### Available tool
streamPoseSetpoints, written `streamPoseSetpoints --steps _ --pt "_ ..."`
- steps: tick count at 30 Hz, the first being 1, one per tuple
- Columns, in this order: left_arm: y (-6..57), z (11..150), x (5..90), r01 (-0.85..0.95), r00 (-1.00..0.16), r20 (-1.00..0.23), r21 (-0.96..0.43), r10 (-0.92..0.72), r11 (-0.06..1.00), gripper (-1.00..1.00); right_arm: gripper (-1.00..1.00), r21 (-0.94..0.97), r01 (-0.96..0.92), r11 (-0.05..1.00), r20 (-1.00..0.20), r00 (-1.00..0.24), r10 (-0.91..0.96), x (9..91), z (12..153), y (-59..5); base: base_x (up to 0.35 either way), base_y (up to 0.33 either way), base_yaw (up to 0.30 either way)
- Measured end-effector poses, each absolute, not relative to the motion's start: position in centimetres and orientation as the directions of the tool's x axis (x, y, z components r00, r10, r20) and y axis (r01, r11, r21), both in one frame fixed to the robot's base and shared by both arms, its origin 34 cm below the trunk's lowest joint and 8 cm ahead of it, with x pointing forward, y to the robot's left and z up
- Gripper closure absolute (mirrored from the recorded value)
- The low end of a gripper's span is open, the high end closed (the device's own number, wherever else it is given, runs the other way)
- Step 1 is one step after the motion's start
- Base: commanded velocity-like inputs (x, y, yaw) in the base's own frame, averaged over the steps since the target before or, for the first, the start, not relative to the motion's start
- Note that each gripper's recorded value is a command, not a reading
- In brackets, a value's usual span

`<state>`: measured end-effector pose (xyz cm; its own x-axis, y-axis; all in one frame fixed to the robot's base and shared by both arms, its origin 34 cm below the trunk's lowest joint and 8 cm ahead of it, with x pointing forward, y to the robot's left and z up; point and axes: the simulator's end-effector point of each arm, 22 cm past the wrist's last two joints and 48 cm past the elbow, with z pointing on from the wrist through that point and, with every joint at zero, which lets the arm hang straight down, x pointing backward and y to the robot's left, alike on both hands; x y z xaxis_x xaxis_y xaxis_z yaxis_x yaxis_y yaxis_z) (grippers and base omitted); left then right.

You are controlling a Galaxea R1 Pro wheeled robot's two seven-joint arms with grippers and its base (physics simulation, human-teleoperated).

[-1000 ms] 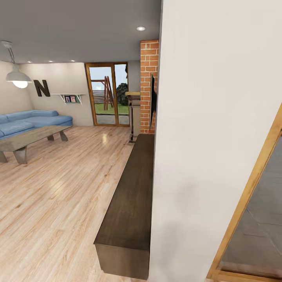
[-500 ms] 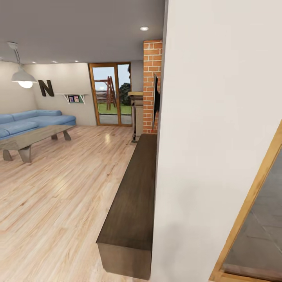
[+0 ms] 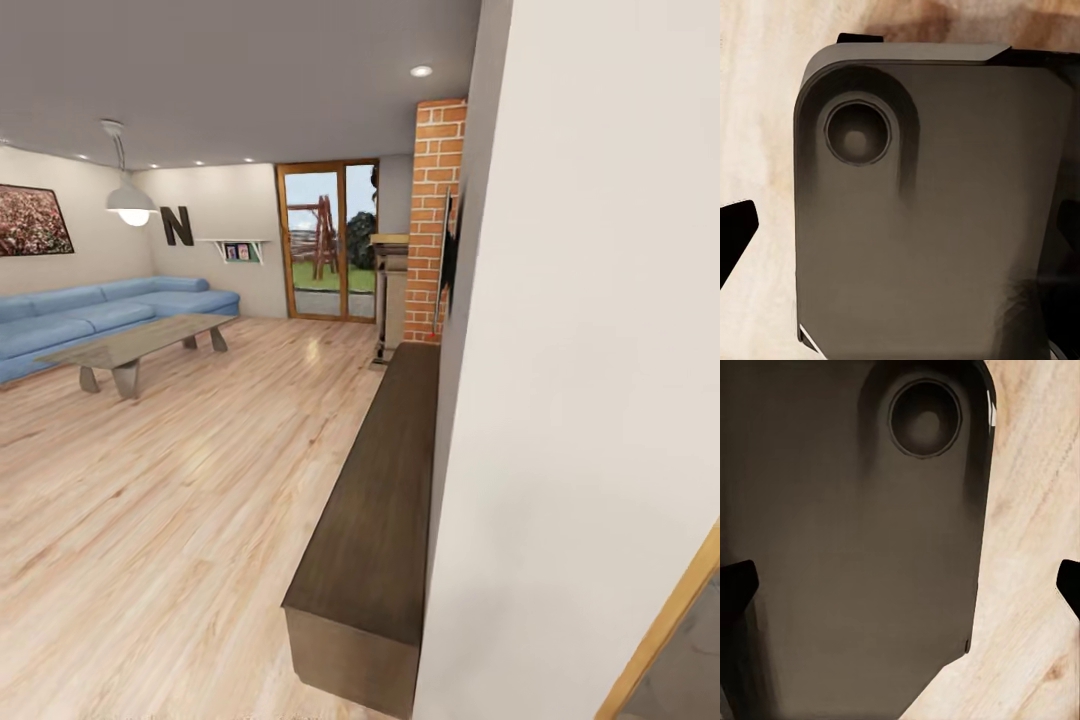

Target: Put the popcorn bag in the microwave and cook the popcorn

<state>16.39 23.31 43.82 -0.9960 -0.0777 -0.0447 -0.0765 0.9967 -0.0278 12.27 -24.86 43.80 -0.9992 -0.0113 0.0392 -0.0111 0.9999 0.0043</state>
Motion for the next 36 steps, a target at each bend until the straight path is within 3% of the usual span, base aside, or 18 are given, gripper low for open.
streamPoseSetpoints --steps 20,27,36 --pt "23.3 43.8 16.3 -0.072 -0.996 -0.044 -0.028 -0.073 0.997 -1.0 -1.0 0.005 -0.01 1.0 0.027 -1.0 -0.01 12.5 43.8 -24.8 0.0 0.0 0.277" --pt "27.3 43.8 16.5 -0.056 -0.997 -0.051 0.025 -0.055 0.998 -1.0 -1.0 0.006 -0.01 1.0 0.025 -1.0 -0.01 12.6 43.8 -24.7 0.0 0.0 0.277" --pt "27.6 43.8 16.4 -0.052 -0.997 -0.05 0.029 -0.05 0.998 -1.0 -1.0 0.004 -0.009 1.0 0.025 -1.0 -0.01 12.6 43.8 -24.8 0.0 0.0 0.277"
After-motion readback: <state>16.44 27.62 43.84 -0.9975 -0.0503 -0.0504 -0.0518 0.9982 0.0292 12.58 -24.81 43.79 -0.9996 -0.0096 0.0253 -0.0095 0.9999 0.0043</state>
